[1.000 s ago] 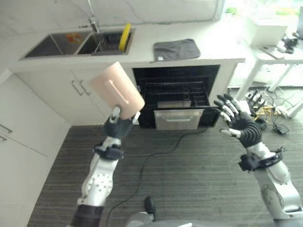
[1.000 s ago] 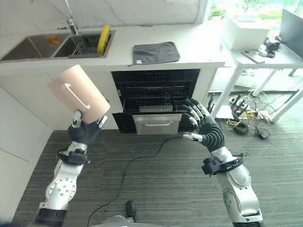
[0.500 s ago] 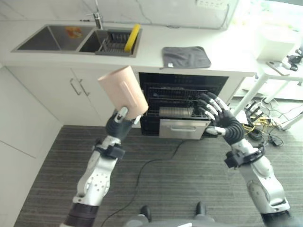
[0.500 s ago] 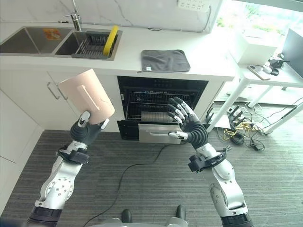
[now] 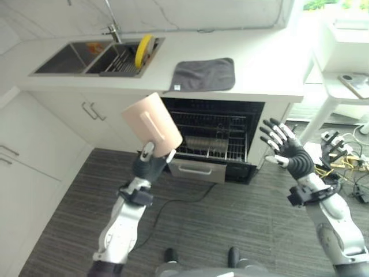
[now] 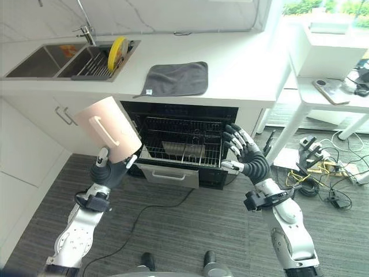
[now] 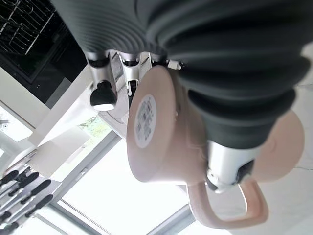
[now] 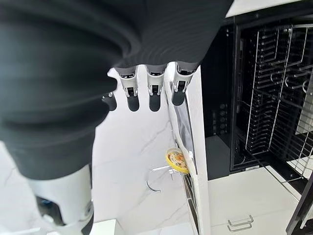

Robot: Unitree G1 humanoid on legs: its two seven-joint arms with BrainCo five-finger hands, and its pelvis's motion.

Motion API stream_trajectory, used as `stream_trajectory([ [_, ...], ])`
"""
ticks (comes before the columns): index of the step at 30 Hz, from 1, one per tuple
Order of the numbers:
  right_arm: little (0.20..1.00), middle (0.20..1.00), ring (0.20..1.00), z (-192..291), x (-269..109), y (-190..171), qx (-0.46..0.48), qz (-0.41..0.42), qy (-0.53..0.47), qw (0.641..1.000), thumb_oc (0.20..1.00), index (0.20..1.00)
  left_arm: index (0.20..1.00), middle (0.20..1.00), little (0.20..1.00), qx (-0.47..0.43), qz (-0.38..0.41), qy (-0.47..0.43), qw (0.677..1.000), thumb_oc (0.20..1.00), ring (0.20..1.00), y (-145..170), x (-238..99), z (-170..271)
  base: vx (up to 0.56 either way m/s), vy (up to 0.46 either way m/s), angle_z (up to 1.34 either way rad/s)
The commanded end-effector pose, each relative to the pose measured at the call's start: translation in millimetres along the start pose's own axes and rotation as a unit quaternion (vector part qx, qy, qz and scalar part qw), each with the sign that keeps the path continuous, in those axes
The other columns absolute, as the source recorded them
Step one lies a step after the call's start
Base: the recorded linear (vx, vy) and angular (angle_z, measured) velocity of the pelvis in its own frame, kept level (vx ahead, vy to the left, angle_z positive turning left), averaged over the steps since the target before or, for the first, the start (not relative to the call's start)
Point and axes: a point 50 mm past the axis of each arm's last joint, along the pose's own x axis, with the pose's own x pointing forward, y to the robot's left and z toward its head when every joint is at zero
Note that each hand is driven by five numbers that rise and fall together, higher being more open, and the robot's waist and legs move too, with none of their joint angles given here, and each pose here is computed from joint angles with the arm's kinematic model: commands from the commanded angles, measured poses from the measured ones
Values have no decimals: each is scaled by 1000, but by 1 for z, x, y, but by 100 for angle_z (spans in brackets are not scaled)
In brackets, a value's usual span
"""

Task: Place the dishes in the dishwasher.

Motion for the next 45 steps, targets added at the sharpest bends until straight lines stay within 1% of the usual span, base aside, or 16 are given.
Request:
stream_trajectory([
  [1,1000,1000,1000,30,11,7,-10,19,-96,995,1000,1000,200,200,200,23,-59,-55,996,200,200,-14,13,27,74,277,4],
  [5,1000,1000,1000,25,6,13,-3,31,-85,996,1000,1000,200,200,200,28,-56,-46,997,200,200,-14,14,25,79,231,5],
  [13,1000,1000,1000,22,11,13,9,22,-79,997,1000,1000,200,200,200,38,-57,-28,997,200,200,-16,14,23,33,198,-8],
  [17,1000,1000,1000,18,8,18,31,18,-79,996,1000,1000,200,200,200,85,-36,-16,996,200,200,-11,11,23,8,39,-11],
  [19,1000,1000,1000,17,12,20,29,20,-81,996,1000,1000,200,200,200,108,-38,-24,993,200,200,-11,16,28,-20,-111,-27],
  [22,1000,1000,1000,21,18,14,15,7,-85,996,1000,1000,200,200,200,102,-32,-41,993,200,200,-12,20,32,5,-135,-19],
  [25,1000,1000,1000,24,17,10,12,-3,-90,996,1000,1000,200,200,200,93,-28,-49,994,200,200,-10,17,33,54,-117,-1],
  [28,1000,1000,1000,25,11,12,8,3,-87,996,1000,1000,200,200,200,92,-13,-46,995,200,200,-7,5,32,76,-117,-5],
  [30,1000,1000,1000,24,10,13,9,3,-87,996,1000,1000,200,200,200,93,-13,-47,994,200,200,-6,3,32,39,-87,1],
  [41,1000,1000,1000,25,11,13,1,8,-87,996,1000,1000,200,200,200,99,-8,-55,994,200,200,-6,6,34,2,-3,0],
  [42,1000,1000,1000,26,1,3,2,-24,-105,994,1000,1000,200,200,200,177,-22,-88,980,200,200,-10,5,46,-37,-25,0],
  [44,1000,1000,1000,26,5,5,17,-21,-114,993,1000,1000,200,200,200,181,-16,-101,978,200,200,-7,7,52,-93,-162,-7],
  [45,1000,1000,1000,21,16,6,17,-40,-101,994,1000,1000,200,200,200,162,9,-119,980,200,200,-3,13,53,-132,-324,-2],
])
